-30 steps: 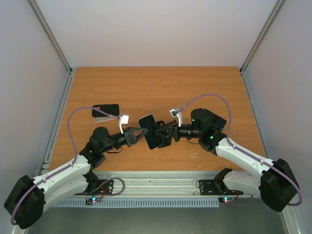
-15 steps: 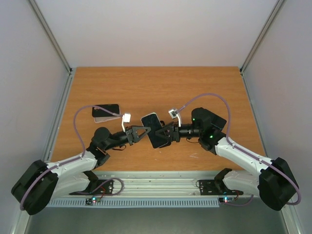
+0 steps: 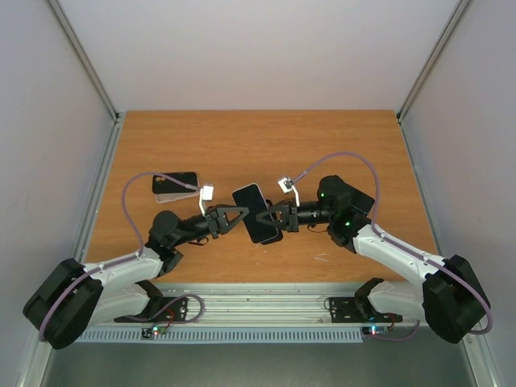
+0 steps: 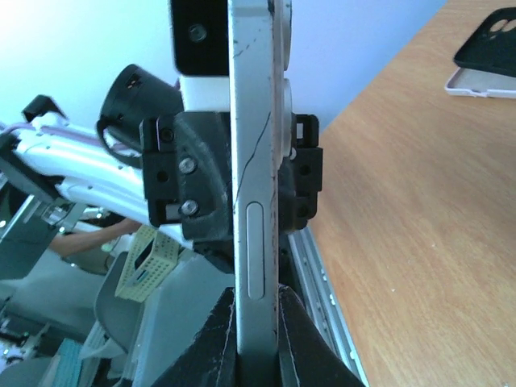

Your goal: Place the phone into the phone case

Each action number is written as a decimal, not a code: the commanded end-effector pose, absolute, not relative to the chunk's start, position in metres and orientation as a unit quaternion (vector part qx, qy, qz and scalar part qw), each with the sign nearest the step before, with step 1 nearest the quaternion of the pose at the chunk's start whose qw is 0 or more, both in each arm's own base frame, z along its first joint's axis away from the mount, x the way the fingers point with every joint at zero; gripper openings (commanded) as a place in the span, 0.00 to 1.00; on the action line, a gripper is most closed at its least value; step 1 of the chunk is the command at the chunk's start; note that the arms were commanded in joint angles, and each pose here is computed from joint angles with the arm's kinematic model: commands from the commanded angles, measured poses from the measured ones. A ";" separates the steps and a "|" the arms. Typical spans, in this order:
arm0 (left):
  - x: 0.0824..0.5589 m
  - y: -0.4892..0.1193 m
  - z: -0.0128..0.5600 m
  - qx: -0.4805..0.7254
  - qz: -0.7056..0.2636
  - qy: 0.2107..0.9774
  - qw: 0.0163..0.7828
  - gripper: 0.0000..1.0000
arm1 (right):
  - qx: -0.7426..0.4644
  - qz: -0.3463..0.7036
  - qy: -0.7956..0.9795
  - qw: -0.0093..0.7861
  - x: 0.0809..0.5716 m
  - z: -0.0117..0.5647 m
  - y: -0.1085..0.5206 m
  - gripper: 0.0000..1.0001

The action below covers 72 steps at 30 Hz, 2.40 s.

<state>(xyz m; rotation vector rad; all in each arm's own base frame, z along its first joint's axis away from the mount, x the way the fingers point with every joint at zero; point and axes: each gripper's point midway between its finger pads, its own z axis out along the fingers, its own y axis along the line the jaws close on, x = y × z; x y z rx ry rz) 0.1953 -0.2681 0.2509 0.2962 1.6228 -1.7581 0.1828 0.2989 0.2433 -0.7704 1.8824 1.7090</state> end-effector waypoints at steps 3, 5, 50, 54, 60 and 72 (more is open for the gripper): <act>0.210 -0.269 0.240 0.096 -0.644 0.659 0.377 0.23 | -0.282 0.624 0.685 0.248 0.185 0.244 0.303 0.01; 0.215 -0.267 0.231 0.086 -0.626 0.677 0.377 0.31 | -0.272 0.619 0.693 0.251 0.191 0.242 0.299 0.01; 0.283 -0.274 0.088 -0.040 -0.374 0.901 0.217 0.89 | -0.068 0.404 0.899 0.154 0.295 0.090 0.264 0.01; 0.286 -0.280 0.081 -0.039 -0.377 0.902 0.206 0.87 | -0.069 0.406 0.901 0.137 0.295 0.076 0.267 0.01; 0.290 -0.289 0.067 -0.044 -0.385 0.902 0.189 0.85 | -0.070 0.417 0.899 0.114 0.292 0.063 0.272 0.01; 0.298 -0.298 0.043 -0.053 -0.381 0.907 0.170 0.83 | -0.071 0.434 0.897 0.051 0.268 0.045 0.280 0.01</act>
